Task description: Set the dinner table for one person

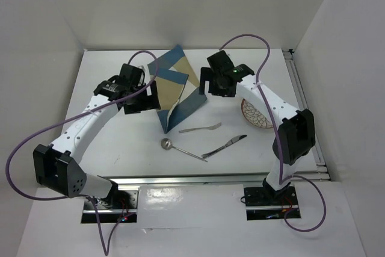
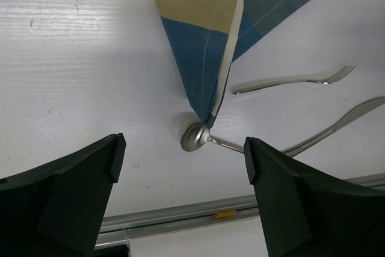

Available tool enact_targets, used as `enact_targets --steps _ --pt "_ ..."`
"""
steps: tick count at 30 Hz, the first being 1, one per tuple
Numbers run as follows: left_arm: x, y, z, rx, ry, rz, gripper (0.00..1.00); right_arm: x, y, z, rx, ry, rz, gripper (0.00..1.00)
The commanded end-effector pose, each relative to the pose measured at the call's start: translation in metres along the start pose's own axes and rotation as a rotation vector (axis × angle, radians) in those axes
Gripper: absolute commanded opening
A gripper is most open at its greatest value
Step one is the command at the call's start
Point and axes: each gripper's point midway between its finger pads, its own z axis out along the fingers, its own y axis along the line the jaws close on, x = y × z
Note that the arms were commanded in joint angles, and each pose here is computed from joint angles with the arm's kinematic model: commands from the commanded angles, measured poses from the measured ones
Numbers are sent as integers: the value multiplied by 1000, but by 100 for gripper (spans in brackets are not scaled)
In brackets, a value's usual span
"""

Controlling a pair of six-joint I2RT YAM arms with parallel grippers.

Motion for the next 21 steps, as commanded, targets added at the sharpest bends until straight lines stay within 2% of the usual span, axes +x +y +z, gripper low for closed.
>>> enact_targets --steps 1,10,15,16,21 --pt "-7 -3 -7 -14 -57 -7 100 -1 -15 -14 46 -7 40 99" --pt "0 -28 -15 0 -123 55 100 -9 -13 -33 7 -67 54 99" --pt "23 -48 -2 38 -34 96 100 -2 -10 -42 -62 -70 66 99" --pt "29 -47 1 20 -15 109 100 -9 -11 -49 -88 -104 81 99" --pt "35 -38 14 -80 -12 85 100 -8 -18 -50 -114 -108 94 99"
